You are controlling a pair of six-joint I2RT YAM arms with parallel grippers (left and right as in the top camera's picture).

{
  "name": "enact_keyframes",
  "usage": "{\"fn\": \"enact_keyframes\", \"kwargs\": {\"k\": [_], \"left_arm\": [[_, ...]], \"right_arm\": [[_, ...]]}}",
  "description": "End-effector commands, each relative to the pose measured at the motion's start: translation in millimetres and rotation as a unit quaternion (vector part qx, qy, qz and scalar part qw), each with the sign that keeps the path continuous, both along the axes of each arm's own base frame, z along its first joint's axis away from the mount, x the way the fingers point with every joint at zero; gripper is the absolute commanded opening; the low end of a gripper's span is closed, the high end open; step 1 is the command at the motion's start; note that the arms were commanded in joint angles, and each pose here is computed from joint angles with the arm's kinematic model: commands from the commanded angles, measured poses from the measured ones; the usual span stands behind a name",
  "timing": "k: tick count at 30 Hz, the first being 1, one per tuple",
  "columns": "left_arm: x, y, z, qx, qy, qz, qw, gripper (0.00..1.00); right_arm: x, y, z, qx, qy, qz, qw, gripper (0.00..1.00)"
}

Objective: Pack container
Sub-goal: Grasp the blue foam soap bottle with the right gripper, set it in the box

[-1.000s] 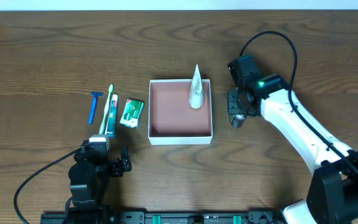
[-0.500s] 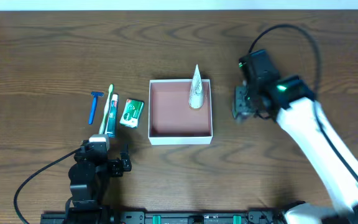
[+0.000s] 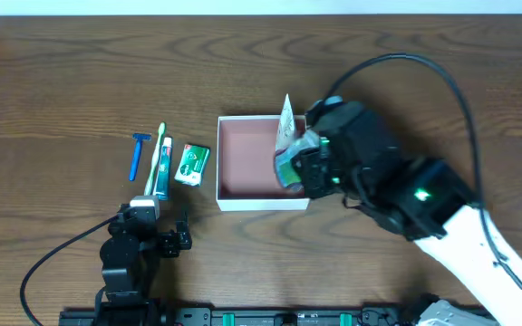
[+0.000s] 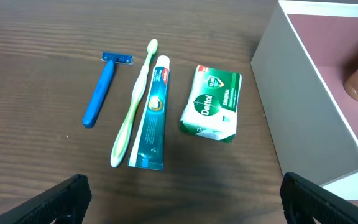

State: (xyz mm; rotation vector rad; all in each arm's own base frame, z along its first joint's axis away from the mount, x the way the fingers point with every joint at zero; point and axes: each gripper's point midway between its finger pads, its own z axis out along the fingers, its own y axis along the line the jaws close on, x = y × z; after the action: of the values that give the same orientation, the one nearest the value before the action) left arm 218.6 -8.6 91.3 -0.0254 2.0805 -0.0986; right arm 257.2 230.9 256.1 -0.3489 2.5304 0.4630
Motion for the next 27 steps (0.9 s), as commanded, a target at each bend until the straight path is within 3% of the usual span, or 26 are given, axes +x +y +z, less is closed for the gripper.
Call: {"fn": "enact_keyframes", "kwargs": {"k": [1, 8, 15, 23, 27], "left_arm": [[-1.7, -3.0, -8.3, -0.007, 0.009, -0.005, 1.000, 0.98], [-1.7, -3.0, -8.3, -0.007, 0.009, -0.005, 1.000, 0.98], [-1.7, -3.0, -8.3, -0.007, 0.009, -0.005, 1.000, 0.98], [-1.7, -3.0, -8.3, -0.007, 0.009, -0.005, 1.000, 0.98], [-1.7, -3.0, -8.3, -0.007, 0.009, -0.005, 1.000, 0.98]], "right_arm": [[5.6, 16.1, -6.2, 0.009, 0.007, -0.005, 1.000, 0.40], [26.6, 32.6, -48.5, -0.026, 0.034, -0.009, 0.999, 0.40], [50.2, 18.1, -103.4, -0.128, 0.042, -0.049, 0.990, 0.40], [51.3, 20.1, -141.8, -0.163, 0.078, -0.049, 0.982, 0.47], [51.4, 20.0, -144.7, -0.162, 0.082, -0.055, 0.982, 0.58]]}}
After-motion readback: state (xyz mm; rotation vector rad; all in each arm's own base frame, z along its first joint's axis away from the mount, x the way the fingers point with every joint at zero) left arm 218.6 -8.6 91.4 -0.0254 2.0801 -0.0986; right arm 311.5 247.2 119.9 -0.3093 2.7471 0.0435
